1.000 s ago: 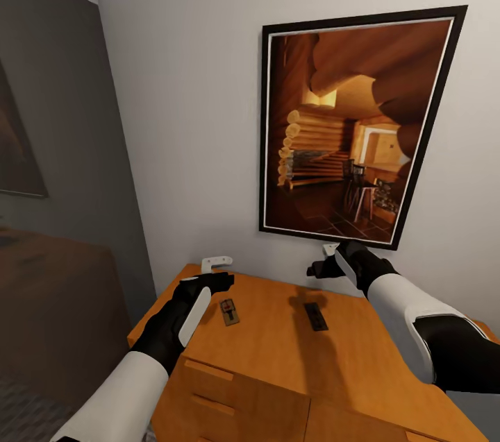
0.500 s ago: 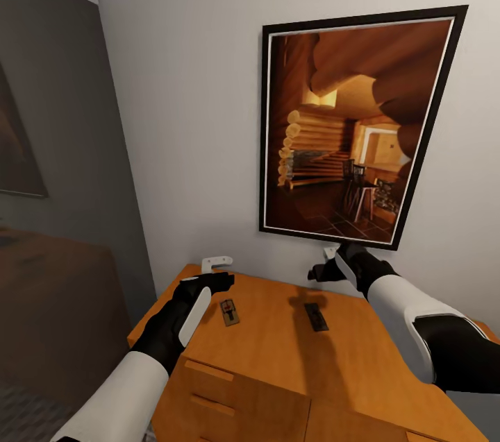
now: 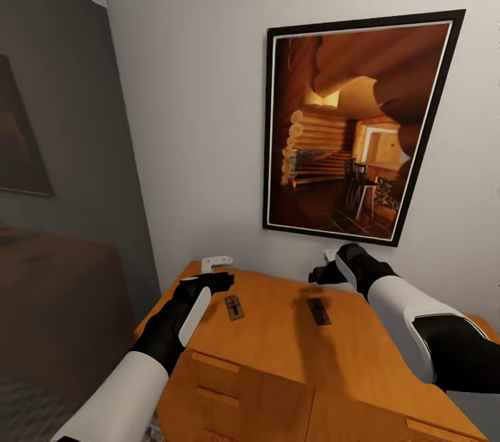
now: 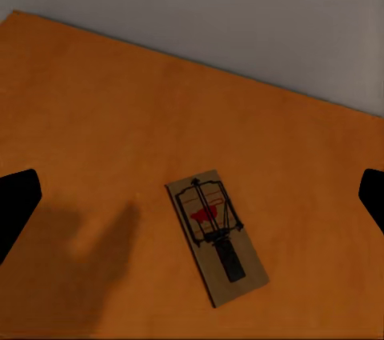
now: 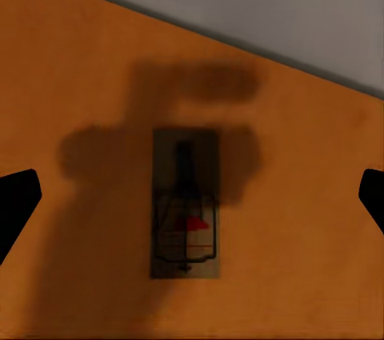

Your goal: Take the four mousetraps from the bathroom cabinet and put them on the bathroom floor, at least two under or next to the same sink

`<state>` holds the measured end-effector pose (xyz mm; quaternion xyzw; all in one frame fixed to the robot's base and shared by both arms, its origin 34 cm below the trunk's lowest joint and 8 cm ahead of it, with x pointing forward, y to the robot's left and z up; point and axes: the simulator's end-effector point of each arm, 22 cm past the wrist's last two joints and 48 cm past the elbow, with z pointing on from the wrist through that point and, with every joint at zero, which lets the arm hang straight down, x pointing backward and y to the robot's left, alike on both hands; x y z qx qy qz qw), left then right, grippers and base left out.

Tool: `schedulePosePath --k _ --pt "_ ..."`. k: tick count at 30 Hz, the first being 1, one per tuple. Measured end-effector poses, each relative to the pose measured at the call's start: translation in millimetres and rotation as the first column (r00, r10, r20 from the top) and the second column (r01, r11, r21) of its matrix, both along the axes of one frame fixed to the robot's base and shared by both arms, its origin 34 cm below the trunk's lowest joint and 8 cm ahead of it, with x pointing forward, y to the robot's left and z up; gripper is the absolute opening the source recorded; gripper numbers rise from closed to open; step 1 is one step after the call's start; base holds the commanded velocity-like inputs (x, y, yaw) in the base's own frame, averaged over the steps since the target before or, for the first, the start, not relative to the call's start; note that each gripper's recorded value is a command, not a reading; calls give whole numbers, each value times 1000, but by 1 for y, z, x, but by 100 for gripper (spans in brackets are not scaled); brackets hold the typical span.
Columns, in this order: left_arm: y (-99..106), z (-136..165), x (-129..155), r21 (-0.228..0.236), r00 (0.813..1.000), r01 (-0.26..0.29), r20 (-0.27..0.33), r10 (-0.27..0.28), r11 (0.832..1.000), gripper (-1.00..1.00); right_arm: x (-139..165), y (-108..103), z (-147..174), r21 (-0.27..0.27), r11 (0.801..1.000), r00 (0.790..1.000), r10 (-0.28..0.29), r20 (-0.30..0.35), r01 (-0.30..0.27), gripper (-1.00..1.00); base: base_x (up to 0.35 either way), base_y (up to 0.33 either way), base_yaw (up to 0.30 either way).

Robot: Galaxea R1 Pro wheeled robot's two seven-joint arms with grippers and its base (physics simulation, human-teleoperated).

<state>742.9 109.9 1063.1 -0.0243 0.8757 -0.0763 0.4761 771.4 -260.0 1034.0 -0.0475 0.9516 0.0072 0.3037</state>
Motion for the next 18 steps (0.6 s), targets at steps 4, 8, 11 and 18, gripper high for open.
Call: schedulePosePath --k 4,8,11,18 --pt "0 0 0 0 1000 -1 0 1 1000 100 0 0 0 0 1000 1000 0 -1 0 100 -42 29 0" --pt "0 0 0 -1 1000 -1 1 1 1000 100 0 0 0 1 1000 1000 0 -1 0 100 -15 10 0" --pt "0 0 0 -1 1000 -1 1 1 1000 100 0 0 0 1 1000 1000 0 -1 0 100 -6 4 0" --pt "0 0 0 0 1000 0 1 0 1000 100 0 0 0 1 1000 1000 0 -1 0 100 -2 1 0"
